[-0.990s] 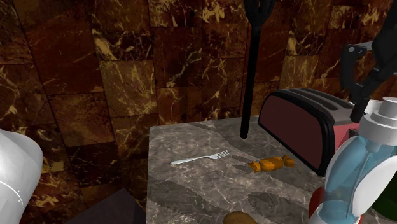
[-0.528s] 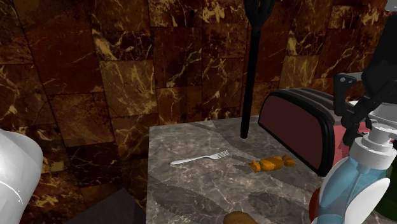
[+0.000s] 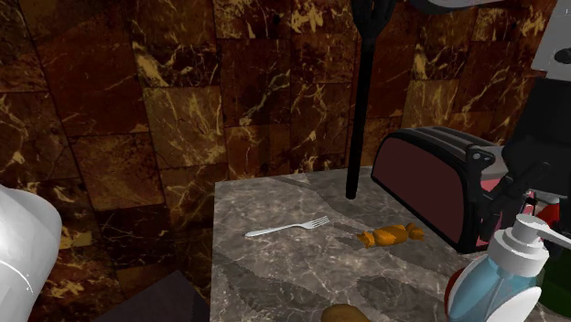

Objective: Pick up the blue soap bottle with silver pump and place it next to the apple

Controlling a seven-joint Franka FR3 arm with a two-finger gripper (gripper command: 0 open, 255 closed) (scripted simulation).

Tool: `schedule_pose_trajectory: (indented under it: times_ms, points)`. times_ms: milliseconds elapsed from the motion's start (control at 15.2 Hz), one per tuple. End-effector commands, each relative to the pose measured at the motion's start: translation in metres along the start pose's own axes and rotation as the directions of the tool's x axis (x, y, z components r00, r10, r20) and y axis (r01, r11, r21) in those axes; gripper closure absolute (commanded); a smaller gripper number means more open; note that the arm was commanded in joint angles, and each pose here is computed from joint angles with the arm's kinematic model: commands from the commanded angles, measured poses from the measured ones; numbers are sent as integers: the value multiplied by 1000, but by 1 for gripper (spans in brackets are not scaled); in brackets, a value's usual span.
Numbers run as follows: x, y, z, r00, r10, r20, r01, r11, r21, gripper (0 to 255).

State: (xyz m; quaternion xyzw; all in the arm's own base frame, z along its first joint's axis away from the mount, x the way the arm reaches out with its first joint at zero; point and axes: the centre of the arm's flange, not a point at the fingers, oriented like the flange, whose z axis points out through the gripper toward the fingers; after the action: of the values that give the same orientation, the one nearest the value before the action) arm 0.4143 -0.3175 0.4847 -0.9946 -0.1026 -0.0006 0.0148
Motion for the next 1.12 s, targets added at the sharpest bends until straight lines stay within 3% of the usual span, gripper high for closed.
schedule_pose_trajectory:
  times_ms: [0, 528, 1056]
  points:
    - [0, 1, 10, 1000, 0, -1, 0, 1000, -1, 255]
    - [-1, 2, 55, 1000, 0, -1, 0, 1000, -1, 255]
    - [-1, 2, 55, 1000, 0, -1, 0, 1000, -1, 255]
